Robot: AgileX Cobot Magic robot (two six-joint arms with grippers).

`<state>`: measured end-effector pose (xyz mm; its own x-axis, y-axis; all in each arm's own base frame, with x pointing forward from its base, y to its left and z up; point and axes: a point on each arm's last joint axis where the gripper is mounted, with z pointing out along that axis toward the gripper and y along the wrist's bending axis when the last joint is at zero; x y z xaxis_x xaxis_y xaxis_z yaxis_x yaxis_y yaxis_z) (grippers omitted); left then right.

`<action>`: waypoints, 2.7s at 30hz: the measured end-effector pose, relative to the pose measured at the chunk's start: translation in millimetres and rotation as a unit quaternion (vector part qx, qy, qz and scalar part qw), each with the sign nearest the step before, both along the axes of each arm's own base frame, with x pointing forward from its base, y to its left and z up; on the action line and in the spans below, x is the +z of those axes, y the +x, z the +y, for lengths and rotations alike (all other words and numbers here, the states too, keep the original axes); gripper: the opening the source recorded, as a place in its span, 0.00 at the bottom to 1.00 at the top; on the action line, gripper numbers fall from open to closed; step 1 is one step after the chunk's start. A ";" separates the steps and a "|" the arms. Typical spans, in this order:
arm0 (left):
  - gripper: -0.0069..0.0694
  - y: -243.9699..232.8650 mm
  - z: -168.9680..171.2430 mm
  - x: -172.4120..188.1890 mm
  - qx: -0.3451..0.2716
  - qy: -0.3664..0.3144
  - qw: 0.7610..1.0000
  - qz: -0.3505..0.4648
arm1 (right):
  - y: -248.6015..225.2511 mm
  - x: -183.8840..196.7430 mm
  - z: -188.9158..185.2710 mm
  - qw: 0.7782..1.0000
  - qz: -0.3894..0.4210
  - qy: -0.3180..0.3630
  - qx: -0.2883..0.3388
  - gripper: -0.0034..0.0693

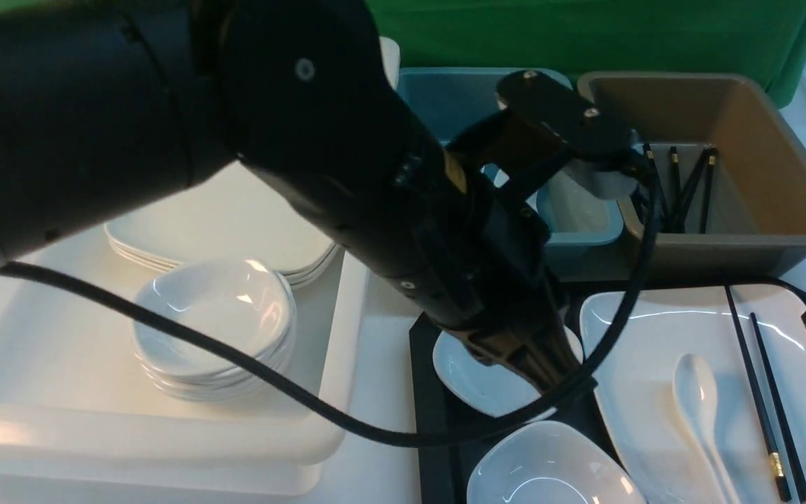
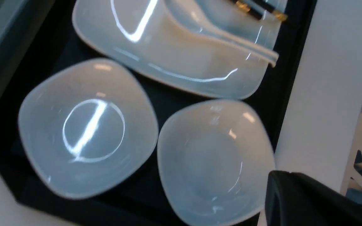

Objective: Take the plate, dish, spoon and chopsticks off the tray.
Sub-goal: Use the right arm to grab a pair of chopsticks from the plate, then use the right arm to put the chopsticks into the small storage box on the right

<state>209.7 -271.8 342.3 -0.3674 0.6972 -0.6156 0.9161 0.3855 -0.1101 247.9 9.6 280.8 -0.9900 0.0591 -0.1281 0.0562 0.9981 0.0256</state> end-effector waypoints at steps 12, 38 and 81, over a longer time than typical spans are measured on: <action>0.09 22.0 -23.9 -7.6 0.014 -0.073 0.995 -0.061 | 47.4 -55.3 -6.4 0.999 0.001 0.023 -0.034 0.68; 0.09 28.7 -30.7 -22.7 0.010 -0.060 0.996 -0.058 | 75.1 -118.1 -7.9 0.999 0.048 0.014 -0.020 0.23; 0.09 71.2 -17.9 13.3 0.173 -0.217 0.949 -0.148 | 87.1 58.9 13.3 0.984 -0.121 0.116 0.057 0.24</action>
